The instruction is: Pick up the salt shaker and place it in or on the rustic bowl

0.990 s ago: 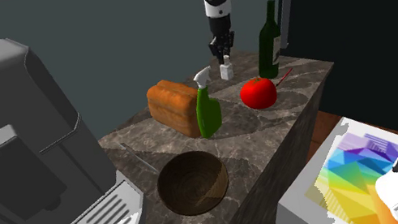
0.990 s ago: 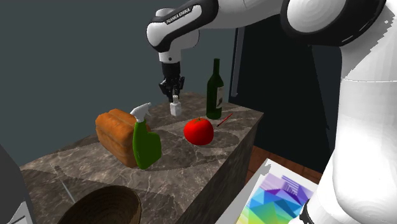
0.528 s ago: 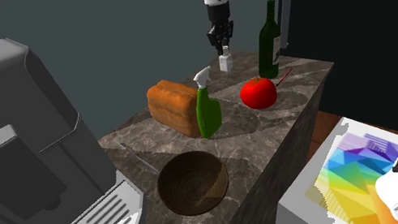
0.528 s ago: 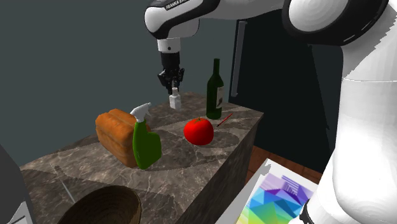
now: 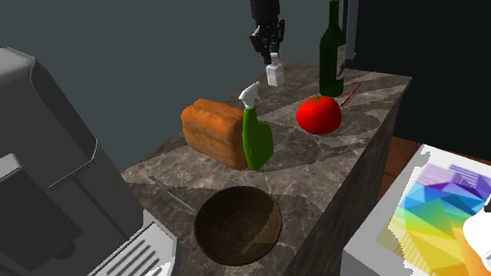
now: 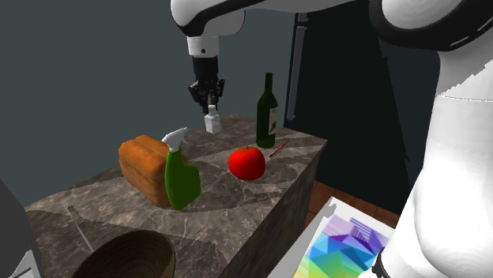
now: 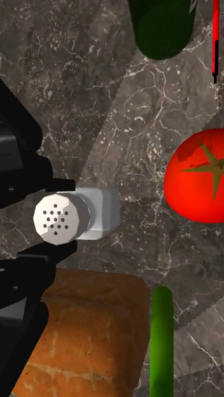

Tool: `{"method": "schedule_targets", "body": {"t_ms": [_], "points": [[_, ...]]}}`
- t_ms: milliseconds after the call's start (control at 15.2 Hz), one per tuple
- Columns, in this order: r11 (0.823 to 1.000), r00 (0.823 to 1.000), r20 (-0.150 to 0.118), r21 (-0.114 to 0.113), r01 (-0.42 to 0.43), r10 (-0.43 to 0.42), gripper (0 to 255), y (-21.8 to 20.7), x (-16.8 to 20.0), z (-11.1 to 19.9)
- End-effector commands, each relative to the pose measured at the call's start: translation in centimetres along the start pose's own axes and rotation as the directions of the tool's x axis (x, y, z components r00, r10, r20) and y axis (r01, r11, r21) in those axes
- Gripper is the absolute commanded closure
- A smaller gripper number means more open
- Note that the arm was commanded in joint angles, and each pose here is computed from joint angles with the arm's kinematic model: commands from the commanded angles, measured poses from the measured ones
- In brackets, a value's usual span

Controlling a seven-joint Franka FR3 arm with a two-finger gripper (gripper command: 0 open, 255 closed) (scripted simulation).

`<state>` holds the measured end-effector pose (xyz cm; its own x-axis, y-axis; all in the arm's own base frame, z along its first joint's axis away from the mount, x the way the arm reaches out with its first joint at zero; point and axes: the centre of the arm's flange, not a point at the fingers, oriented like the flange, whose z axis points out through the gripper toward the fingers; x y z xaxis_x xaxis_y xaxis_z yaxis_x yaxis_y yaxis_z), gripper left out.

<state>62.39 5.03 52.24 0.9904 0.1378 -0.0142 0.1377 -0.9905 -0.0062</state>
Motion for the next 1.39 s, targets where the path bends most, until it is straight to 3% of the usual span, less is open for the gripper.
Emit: {"method": "schedule_targets", "body": {"t_ms": [0,1320], "points": [[1.0,1.0,0.0,0.0,-0.001,0.001,255,-2.5,-1.1,-0.2],[1.0,1.0,0.0,0.0,-0.001,0.001,255,-26.8,-11.2,-2.3]]}}
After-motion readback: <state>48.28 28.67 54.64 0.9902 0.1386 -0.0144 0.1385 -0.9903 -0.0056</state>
